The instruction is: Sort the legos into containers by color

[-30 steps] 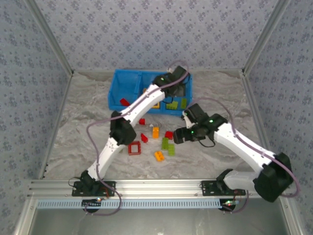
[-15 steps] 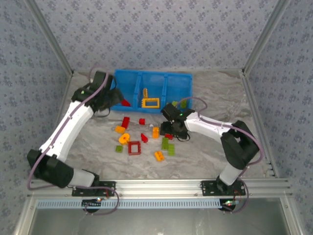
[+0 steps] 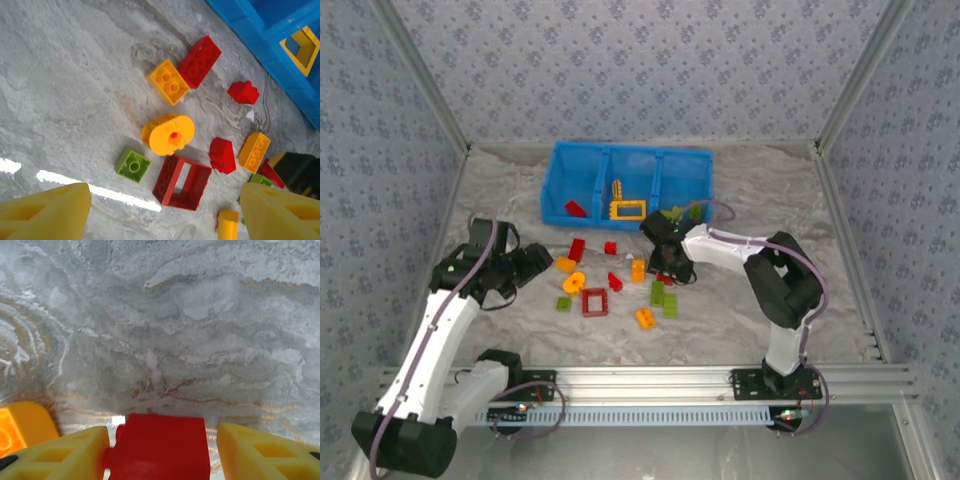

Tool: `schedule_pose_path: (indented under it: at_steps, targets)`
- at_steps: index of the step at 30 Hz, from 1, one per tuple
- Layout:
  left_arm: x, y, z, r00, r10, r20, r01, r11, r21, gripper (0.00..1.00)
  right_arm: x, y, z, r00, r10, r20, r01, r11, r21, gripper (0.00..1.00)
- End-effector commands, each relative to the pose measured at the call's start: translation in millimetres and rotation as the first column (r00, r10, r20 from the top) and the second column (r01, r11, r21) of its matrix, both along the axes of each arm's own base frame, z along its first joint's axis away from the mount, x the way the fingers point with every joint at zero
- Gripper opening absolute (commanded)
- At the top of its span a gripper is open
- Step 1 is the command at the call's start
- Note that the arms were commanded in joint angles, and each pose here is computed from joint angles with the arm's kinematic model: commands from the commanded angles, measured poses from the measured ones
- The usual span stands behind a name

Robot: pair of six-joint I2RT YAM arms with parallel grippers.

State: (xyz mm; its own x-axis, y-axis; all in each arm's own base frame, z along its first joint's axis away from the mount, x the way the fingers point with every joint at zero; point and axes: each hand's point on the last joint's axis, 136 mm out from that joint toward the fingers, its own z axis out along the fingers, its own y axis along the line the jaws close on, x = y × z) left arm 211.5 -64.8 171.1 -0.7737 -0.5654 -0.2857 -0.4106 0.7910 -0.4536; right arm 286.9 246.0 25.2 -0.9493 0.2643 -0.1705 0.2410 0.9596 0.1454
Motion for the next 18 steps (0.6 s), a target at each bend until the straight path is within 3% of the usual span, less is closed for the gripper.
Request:
schedule_pose_path:
  at_steps: [1, 6, 9, 14, 18]
  targets:
    - [-25.3, -4.9, -18.2, 0.996, -0.021, -0.087, 0.017, 0.999, -0.052, 0.8, 5.3, 3.2, -3.0, 1.0, -0.019, -0.003, 0.019, 1.0, -0.002, 0.55]
    - [-31.6, -4.2, -29.6, 0.995, 0.012, -0.103, -0.021, 0.997, -0.079, 0.82, 7.3, 2.2, 6.1, 1.0, -0.004, 0.018, 0.004, 1.0, -0.019, 0.37]
    - [-31.8, -1.4, -30.7, 0.994, 0.024, -0.105, -0.031, 0.997, -0.066, 0.82, 17.1, 18.4, 46.6, 0.984, 0.12, 0.135, -0.113, 0.992, -0.06, 0.34]
    - [-37.9, 18.5, -44.6, 0.978, 0.124, -0.165, -0.121, 0.992, 0.027, 0.82, 48.4, 101.9, 114.0, 0.869, 0.356, 0.343, -0.372, 0.928, -0.021, 0.34]
    - [-42.3, 22.2, -60.4, 0.953, 0.183, -0.242, -0.179, 0.983, 0.038, 0.81, 75.6, 162.7, 128.5, 0.78, 0.494, 0.385, -0.522, 0.852, -0.037, 0.34]
